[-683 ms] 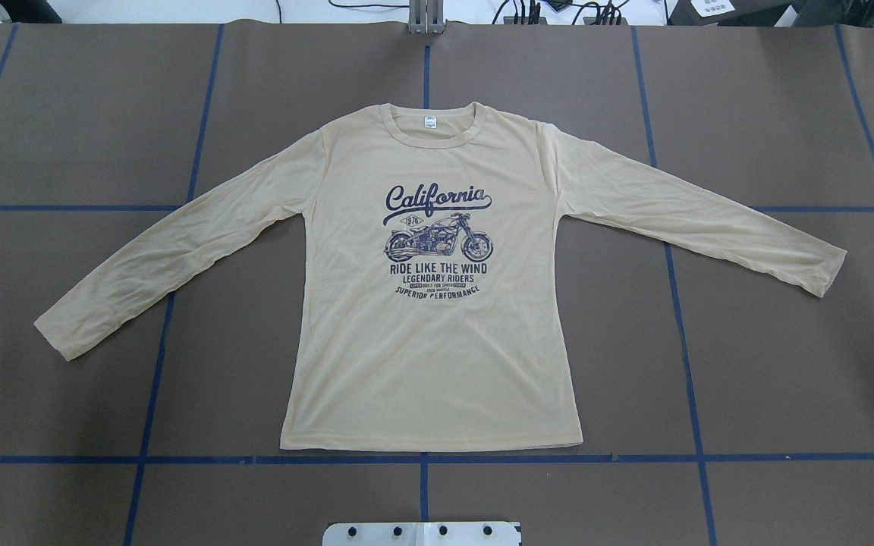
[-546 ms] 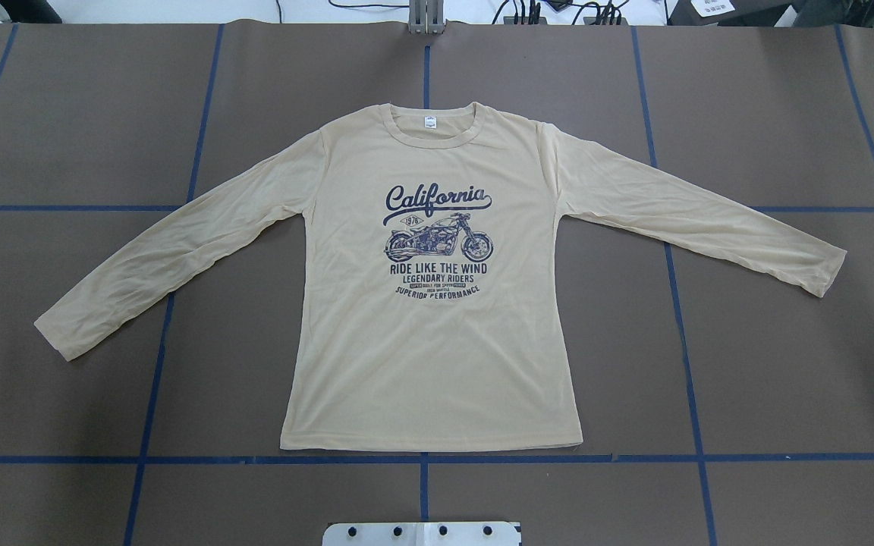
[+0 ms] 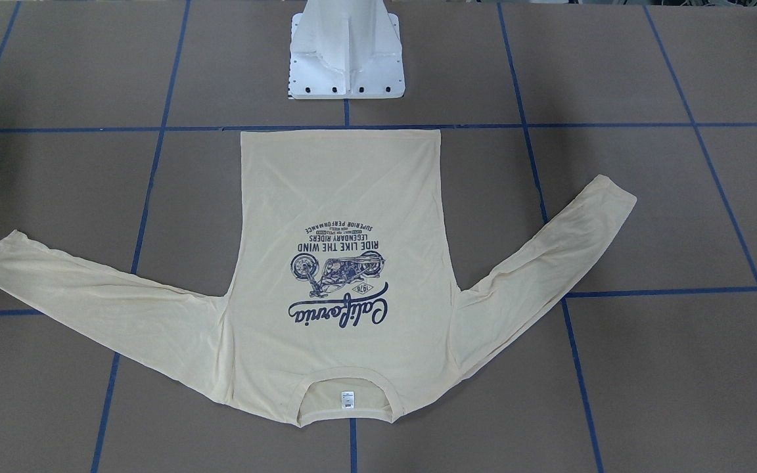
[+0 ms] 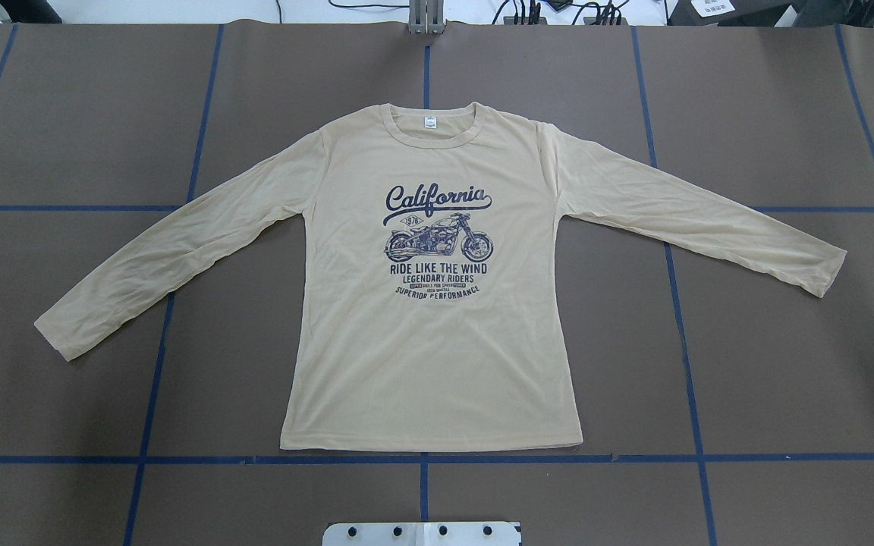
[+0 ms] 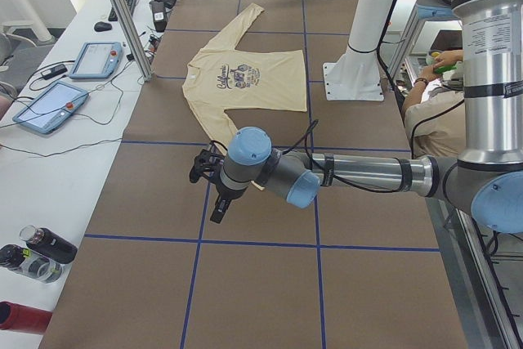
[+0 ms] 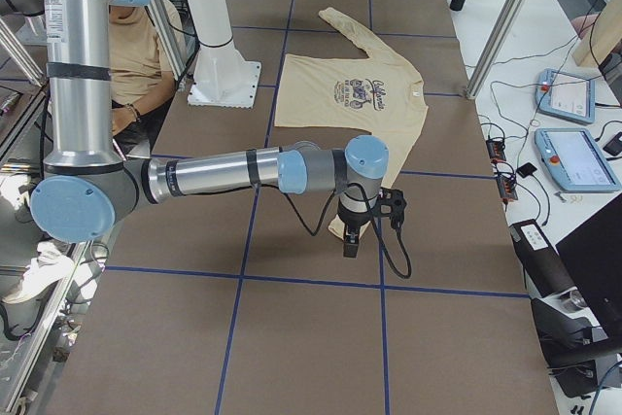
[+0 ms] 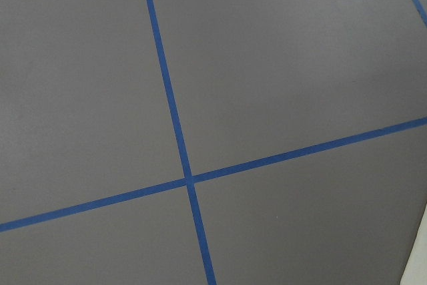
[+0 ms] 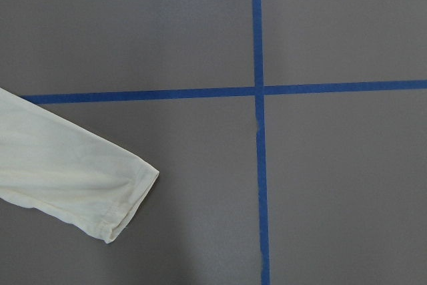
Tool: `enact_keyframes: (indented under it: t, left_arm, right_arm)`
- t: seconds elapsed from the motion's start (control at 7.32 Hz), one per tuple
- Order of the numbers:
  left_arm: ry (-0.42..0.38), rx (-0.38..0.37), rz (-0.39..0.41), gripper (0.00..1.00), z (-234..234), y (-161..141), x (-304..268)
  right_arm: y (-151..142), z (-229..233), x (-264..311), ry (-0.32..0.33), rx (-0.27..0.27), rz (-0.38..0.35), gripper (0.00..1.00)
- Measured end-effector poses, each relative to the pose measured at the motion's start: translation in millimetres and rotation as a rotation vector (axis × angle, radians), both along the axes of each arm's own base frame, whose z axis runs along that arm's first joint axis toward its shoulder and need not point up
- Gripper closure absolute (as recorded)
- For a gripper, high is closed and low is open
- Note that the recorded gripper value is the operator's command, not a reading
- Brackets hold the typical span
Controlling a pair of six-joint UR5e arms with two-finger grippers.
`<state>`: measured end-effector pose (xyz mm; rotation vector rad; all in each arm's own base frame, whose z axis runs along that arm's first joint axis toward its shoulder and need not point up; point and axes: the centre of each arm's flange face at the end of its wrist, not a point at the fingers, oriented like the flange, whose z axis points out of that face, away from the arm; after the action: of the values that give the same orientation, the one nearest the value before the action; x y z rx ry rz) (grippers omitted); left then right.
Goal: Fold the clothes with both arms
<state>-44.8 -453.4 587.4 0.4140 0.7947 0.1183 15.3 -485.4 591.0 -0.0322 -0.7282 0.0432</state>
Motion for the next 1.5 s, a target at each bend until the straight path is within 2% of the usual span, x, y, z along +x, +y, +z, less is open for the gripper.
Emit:
enact_keyframes:
  t: [0.55,0.96,1.09,1.23,1.5]
  left_arm:
    - [0.004,-0.02,-0.001,0.0,5.0,2.7,1.6]
    - [0.015,-0.051,-0.027,0.0,4.1,-0.5,5.8]
    - [0.017,-0.041,-0.015,0.0,1.2,-2.8,14.8]
    - [0.021,-0.043,-0.006,0.0,1.4,-2.3,21.6]
    - [0.026,-0.053,-0.003,0.0,4.2,0.5,24.6]
  right_arm:
    - [0.5,-1.4,-12.0,-0.01,-0.002,-0.02,0.0]
    - [-2.4,-1.1,-66.2,-0.074,0.001,-0.109,0.02]
    - [-7.1,11.2,-83.7,-0.085,0.007,-0.107,0.04]
    - [-14.4,29.3,-101.6,-0.095,0.005,-0.078,0.06]
    - [-22.5,46.6,-135.6,-0.106,-0.045,0.03,0.1]
